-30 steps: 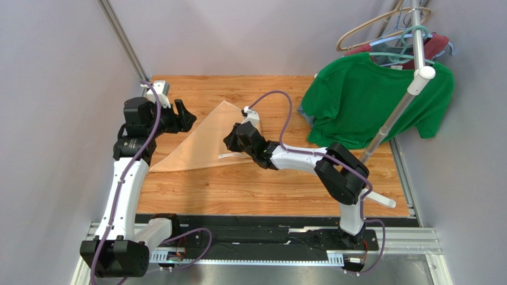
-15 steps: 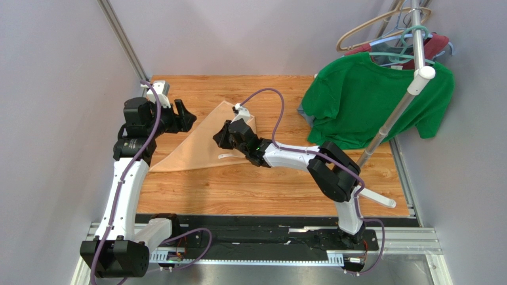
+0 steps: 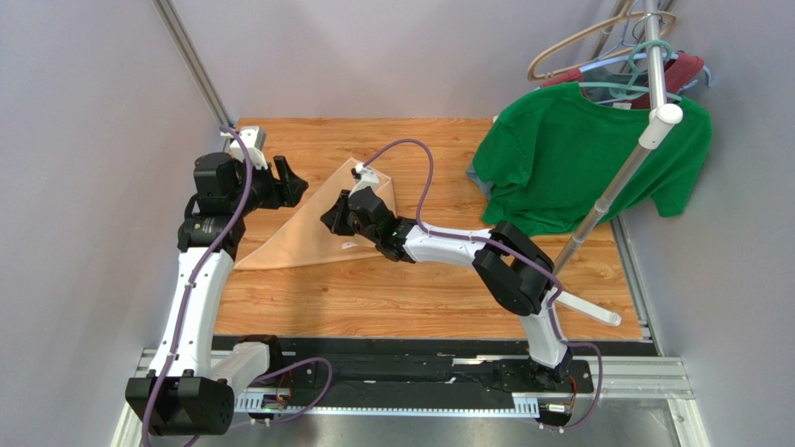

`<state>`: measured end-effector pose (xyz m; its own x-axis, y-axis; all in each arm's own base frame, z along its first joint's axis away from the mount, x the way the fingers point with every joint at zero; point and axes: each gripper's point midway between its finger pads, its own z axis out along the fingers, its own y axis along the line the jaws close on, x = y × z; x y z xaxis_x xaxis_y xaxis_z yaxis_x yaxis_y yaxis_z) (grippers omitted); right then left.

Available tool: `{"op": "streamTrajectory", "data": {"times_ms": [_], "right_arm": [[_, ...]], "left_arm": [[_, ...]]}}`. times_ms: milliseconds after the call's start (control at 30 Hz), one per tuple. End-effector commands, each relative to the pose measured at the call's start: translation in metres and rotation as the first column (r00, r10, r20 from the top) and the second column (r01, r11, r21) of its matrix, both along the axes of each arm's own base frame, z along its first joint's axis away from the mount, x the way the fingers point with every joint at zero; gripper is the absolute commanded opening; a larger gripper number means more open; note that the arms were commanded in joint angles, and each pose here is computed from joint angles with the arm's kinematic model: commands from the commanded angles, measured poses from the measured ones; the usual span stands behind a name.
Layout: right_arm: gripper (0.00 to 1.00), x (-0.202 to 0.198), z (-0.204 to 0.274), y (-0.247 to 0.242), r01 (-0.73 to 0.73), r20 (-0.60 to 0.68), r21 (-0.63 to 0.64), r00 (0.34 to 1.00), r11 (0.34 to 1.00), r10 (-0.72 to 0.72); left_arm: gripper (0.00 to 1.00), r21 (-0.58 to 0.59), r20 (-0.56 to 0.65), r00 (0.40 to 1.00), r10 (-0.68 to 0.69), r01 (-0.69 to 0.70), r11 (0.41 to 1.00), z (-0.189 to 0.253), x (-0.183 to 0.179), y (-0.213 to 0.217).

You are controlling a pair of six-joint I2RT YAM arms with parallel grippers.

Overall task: Fold the napkin, place the utensils inside, and roll it up
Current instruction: Fold the napkin

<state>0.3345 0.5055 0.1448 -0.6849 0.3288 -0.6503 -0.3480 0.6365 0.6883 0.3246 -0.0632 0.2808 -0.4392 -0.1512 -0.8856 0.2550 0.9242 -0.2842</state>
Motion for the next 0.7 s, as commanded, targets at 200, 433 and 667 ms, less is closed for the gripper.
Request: {"op": "streamTrajectory", "data": {"times_ms": [200, 433, 667], "right_arm": [[0.00, -0.002, 0.007, 0.024, -0.057, 0.020, 0.041, 0.998, 0.998, 0.056], [0.00, -0.005, 0.002, 0.034, -0.073, 0.018, 0.034, 0.997, 0.997, 0.072], [0.00, -0.007, -0.020, 0.033, -0.076, -0.001, -0.010, 0.997, 0.997, 0.076]], "left_arm": [[0.73, -0.013, 0.048, 0.999, 0.000, 0.001, 1.000, 0.012, 0.001, -0.001], [0.73, -0.015, 0.048, 0.999, -0.005, 0.005, 1.000, 0.013, 0.001, -0.001], [0.73, -0.016, 0.043, 0.999, -0.003, 0.003, 1.000, 0.011, 0.002, -0.001]]}}
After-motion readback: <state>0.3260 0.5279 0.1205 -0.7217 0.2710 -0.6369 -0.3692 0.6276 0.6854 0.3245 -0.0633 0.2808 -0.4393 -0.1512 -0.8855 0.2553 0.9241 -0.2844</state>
